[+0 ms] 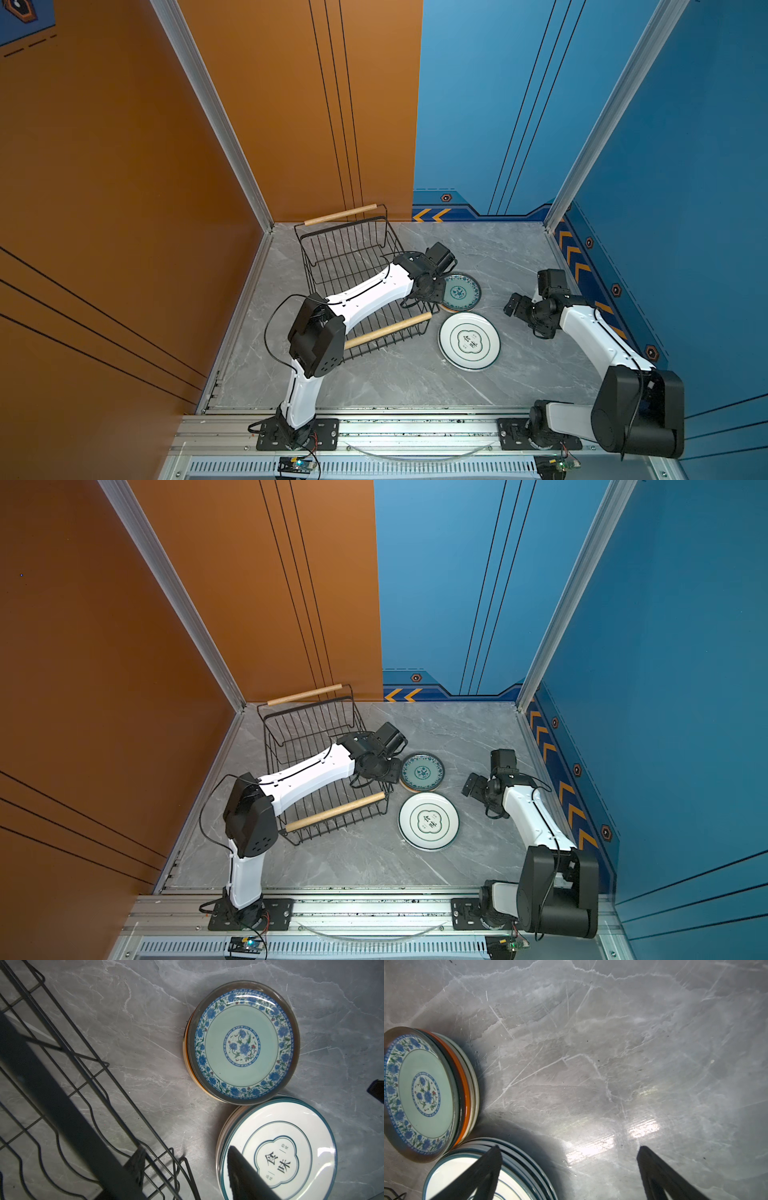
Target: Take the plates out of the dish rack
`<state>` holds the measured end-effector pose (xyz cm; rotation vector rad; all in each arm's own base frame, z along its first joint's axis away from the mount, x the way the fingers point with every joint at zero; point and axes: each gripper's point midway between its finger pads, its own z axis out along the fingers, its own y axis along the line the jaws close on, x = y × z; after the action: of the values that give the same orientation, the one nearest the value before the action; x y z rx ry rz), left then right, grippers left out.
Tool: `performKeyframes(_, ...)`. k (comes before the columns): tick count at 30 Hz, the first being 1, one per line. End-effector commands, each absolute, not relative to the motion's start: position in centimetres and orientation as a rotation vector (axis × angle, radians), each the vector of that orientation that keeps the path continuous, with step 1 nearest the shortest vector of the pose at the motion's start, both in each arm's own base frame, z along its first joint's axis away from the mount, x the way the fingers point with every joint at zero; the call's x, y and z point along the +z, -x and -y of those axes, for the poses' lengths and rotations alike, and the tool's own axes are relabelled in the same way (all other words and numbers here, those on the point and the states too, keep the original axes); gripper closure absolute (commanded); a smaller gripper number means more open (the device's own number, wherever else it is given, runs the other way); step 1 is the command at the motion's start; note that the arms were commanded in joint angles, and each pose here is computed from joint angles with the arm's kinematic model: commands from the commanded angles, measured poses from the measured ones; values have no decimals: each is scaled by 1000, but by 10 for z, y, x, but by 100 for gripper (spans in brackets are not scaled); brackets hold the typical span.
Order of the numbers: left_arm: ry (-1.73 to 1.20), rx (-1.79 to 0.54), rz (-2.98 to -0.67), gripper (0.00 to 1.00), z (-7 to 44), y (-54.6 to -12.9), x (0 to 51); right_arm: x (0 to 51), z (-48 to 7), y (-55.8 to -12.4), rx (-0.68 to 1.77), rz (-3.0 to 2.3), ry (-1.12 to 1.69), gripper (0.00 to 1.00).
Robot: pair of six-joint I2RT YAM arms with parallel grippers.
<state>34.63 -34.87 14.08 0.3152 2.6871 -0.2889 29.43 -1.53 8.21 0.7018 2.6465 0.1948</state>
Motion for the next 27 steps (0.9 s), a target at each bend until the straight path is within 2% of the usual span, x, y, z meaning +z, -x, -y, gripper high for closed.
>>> performKeyframes(1, -317, -259, -2704, 35, 340, -345, 140, 87, 14, -303, 223, -2637, -663, 0)
performKeyframes(18, -391, -216, -2484, 30, 320, -367, 236, 127, 6, -328, 320, -2527, -599, 0)
performKeyframes(27, -227, 26, -2275, 29, 232, -368, 315, 174, 10, -347, 326, -2336, -555, 0)
